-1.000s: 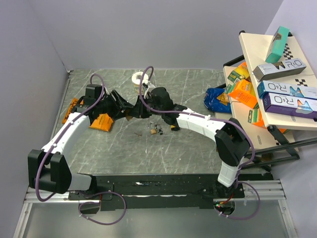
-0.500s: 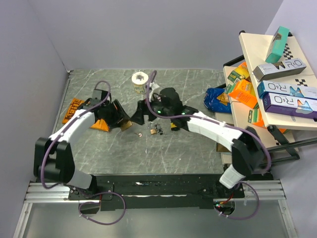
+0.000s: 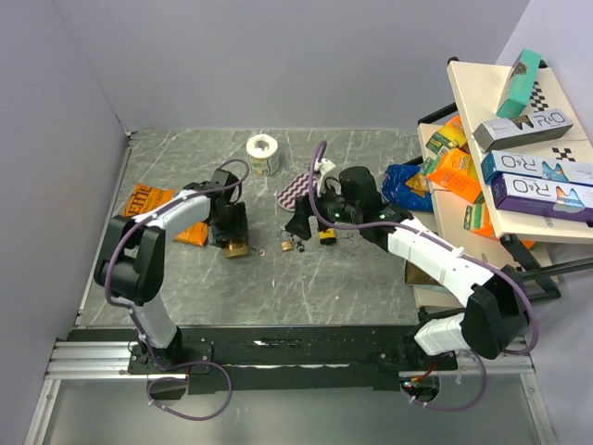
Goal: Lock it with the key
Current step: Place the lock at the center of the board.
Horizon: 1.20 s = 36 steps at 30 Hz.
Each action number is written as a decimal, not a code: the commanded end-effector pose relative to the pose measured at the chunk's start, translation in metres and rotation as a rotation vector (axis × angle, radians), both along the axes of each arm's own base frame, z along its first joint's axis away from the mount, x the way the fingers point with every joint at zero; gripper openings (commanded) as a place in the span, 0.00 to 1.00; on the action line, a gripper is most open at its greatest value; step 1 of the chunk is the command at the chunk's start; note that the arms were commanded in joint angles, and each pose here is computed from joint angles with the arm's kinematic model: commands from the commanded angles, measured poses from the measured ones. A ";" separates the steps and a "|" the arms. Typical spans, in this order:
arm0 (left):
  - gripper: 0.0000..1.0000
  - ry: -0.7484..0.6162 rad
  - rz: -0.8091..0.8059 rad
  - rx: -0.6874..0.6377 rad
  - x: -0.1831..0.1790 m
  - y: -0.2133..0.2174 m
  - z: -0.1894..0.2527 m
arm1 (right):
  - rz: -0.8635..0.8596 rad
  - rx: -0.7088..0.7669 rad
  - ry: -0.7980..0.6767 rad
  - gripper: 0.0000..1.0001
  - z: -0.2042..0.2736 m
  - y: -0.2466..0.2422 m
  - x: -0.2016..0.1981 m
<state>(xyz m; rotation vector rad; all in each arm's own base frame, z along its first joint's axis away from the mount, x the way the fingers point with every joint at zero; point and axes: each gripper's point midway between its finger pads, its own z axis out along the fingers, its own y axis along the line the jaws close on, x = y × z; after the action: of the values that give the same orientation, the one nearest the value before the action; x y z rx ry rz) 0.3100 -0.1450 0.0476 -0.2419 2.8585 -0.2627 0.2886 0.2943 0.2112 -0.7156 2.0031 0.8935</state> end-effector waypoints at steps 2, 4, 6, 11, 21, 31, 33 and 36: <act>0.02 -0.050 -0.046 0.049 0.023 -0.005 0.010 | 0.016 0.011 -0.066 0.99 0.016 -0.009 -0.005; 0.04 -0.038 -0.051 0.055 0.027 -0.006 0.005 | 0.014 0.014 -0.070 0.99 0.018 -0.010 -0.005; 0.07 -0.025 -0.056 0.060 0.027 -0.007 0.000 | 0.013 0.015 -0.066 0.99 0.017 -0.010 -0.005; 0.17 -0.004 -0.056 0.116 0.025 0.000 -0.014 | -0.005 0.018 -0.061 0.99 0.016 -0.014 -0.001; 0.66 0.037 -0.065 0.155 0.015 0.008 -0.028 | -0.020 0.024 -0.064 0.99 0.020 -0.016 0.004; 0.97 -0.068 -0.069 0.102 0.030 -0.001 0.010 | -0.020 0.032 -0.085 0.99 0.035 -0.015 0.010; 0.96 -0.145 -0.083 0.056 0.038 -0.008 0.037 | -0.020 0.045 -0.101 0.99 0.045 -0.015 0.011; 0.96 -0.277 -0.112 -0.021 0.045 -0.018 0.086 | -0.027 0.057 -0.146 0.99 0.065 -0.018 0.015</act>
<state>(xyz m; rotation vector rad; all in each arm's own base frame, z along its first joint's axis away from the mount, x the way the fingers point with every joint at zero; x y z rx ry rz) 0.3299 -0.1426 0.0451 -0.1214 2.8455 -0.1270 0.2954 0.2782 0.2183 -0.6979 1.9980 0.8605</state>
